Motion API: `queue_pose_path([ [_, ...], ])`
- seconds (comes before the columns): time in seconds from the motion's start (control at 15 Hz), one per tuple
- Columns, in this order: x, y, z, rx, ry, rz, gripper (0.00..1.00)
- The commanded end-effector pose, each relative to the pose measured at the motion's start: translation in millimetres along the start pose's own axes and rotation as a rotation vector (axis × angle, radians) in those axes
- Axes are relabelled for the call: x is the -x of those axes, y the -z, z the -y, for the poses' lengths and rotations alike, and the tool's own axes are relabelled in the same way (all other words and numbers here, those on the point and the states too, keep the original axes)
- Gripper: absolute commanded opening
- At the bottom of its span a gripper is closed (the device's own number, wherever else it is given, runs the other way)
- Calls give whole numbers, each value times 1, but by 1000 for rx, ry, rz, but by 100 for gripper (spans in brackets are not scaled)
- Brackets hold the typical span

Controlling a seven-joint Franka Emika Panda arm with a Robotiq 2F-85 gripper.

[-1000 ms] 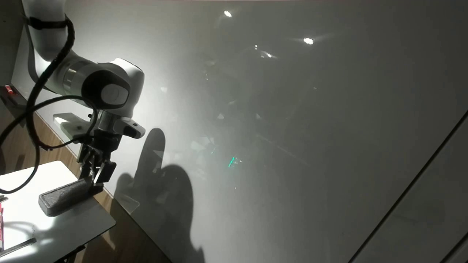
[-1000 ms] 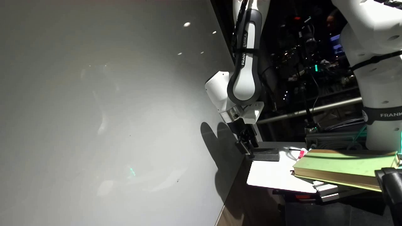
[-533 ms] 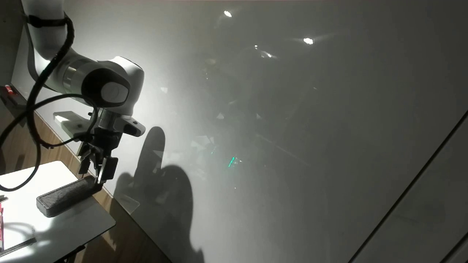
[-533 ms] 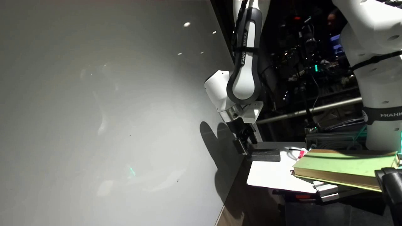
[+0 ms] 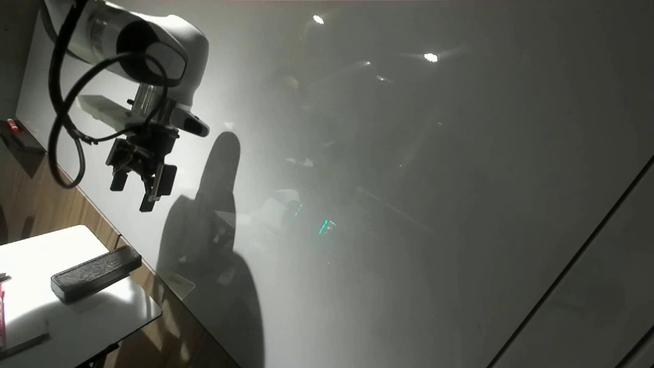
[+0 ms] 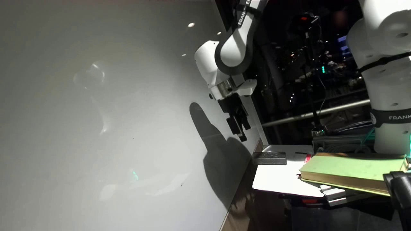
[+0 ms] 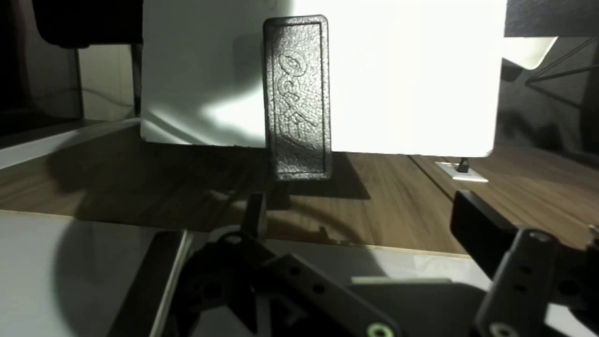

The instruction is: Pick up the board eraser and erase the words on the marker board

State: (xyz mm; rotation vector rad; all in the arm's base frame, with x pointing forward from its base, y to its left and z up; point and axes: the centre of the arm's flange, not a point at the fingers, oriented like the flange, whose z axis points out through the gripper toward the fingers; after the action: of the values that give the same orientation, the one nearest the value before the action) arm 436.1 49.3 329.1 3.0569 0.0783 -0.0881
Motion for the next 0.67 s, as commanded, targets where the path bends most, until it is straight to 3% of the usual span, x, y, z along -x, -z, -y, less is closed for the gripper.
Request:
queue_pose_path([
  [0.0,14,74,-16,-132,104,14,100],
  [0.33,41,146,-41,-152,192,-94,100],
  [0.4,25,120,-29,-138,161,-65,100],
  [0.6,30,127,-32,-138,162,-79,100],
])
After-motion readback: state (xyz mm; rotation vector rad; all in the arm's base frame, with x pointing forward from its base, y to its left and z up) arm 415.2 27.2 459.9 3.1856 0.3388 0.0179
